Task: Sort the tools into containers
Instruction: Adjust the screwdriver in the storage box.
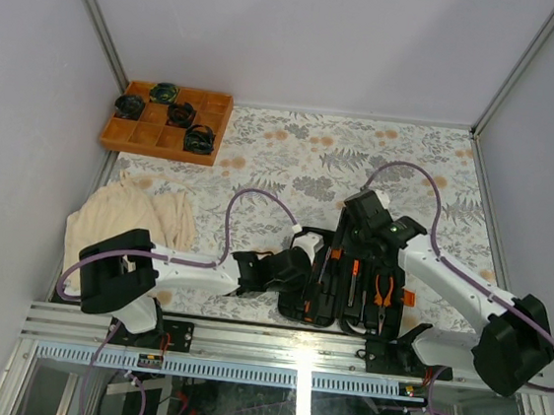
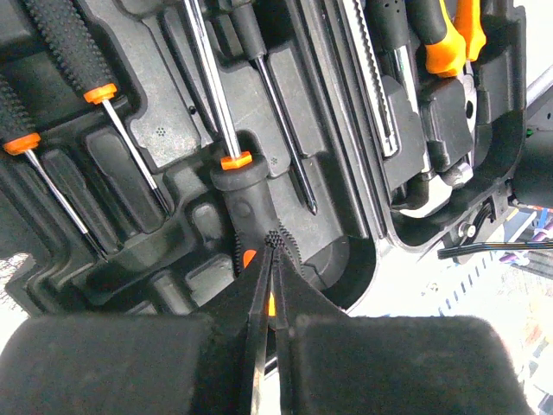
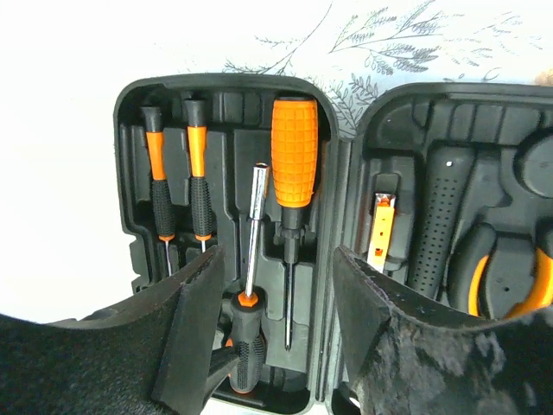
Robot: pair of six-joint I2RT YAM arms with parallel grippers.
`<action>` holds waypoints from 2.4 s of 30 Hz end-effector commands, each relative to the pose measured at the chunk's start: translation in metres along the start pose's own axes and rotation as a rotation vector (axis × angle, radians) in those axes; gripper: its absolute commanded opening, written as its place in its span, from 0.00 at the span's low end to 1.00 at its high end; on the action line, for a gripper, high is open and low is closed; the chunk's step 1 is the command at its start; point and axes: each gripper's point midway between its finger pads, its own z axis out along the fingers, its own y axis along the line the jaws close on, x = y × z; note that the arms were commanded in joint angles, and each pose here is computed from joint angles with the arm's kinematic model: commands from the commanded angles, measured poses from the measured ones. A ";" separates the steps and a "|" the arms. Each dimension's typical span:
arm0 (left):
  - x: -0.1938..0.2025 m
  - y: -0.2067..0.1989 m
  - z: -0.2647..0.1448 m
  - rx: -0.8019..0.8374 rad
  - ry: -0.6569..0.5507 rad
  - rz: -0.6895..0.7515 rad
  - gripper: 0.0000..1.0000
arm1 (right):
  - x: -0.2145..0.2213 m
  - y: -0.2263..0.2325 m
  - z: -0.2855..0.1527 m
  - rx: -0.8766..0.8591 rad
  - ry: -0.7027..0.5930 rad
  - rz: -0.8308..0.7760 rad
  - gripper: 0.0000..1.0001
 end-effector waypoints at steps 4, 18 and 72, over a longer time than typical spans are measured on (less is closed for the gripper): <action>0.038 0.024 -0.004 -0.052 0.103 0.009 0.00 | -0.025 -0.006 -0.027 0.000 -0.123 -0.012 0.61; 0.037 0.025 -0.007 -0.028 0.069 -0.019 0.00 | -0.020 -0.001 -0.019 -0.026 -0.111 0.014 0.13; 0.046 0.032 -0.004 -0.035 0.092 -0.017 0.00 | 0.026 0.009 0.071 0.054 0.196 -0.084 0.00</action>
